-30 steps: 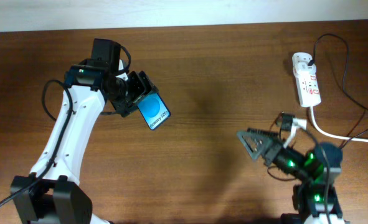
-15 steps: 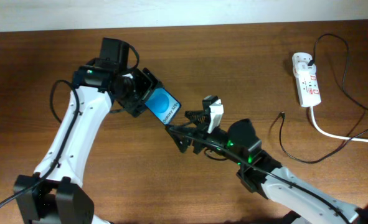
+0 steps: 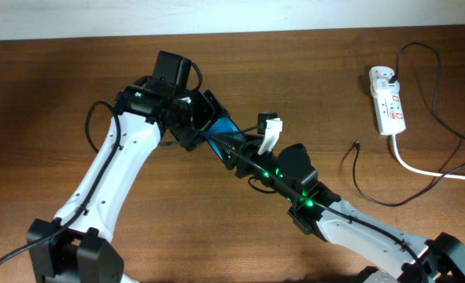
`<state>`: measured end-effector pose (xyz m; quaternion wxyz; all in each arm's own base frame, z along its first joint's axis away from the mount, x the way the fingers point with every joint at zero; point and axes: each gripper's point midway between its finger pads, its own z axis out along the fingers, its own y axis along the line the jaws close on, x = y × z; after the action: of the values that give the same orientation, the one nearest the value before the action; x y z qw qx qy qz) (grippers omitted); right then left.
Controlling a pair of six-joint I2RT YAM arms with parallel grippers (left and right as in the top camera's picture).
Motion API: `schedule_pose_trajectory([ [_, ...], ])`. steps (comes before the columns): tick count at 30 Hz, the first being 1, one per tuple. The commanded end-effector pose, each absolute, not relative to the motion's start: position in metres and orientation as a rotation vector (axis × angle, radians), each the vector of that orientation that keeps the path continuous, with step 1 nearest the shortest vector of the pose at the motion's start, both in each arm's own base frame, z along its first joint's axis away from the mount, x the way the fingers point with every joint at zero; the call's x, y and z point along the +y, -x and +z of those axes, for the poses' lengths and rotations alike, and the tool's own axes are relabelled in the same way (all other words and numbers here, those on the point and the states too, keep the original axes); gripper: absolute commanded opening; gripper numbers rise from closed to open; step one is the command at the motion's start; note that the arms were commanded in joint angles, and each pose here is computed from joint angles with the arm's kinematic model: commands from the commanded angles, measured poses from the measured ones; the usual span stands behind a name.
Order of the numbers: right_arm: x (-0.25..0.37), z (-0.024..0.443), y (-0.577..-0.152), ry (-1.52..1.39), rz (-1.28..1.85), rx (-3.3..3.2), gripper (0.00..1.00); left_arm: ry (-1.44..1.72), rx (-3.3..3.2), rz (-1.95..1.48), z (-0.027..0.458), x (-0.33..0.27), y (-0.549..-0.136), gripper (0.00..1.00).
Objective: Plug charger to phone and switch on socket
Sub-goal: 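Grasp the phone's side edge with the right gripper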
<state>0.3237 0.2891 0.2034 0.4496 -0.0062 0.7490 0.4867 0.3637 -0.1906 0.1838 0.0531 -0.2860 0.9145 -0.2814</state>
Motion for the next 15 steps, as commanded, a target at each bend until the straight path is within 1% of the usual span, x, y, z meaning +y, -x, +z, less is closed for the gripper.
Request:
schedule_pose_trajectory([
  [1,0.2938,0.2095,-0.3251,0.006,1.226,1.844,0.46,0.877,2.766,-0.892,0.1909,-0.195,-0.3633,0.46],
  [4,0.2945,0.2051,-0.3259,-0.009,1.233,1.858,0.35,0.883,2.765,-0.893,0.1909,-0.1951,-0.3631,0.46],
  [7,0.2946,0.2046,-0.326,-0.009,1.232,1.859,0.3,0.885,2.763,-0.899,0.1914,-0.1958,-0.3635,0.46],
  [10,0.2945,0.2025,-0.3257,-0.009,1.229,1.868,0.23,0.885,2.763,-0.899,0.1914,-0.1957,-0.3635,0.47],
  [12,0.2945,0.2024,-0.3257,-0.01,1.229,1.869,0.22,0.885,2.764,-0.899,0.1914,-0.1957,-0.3634,0.48],
  [15,0.2952,0.2027,-0.3248,-0.029,1.254,1.875,0.16,0.885,2.764,-0.899,0.1914,-0.1957,-0.3634,0.49],
])
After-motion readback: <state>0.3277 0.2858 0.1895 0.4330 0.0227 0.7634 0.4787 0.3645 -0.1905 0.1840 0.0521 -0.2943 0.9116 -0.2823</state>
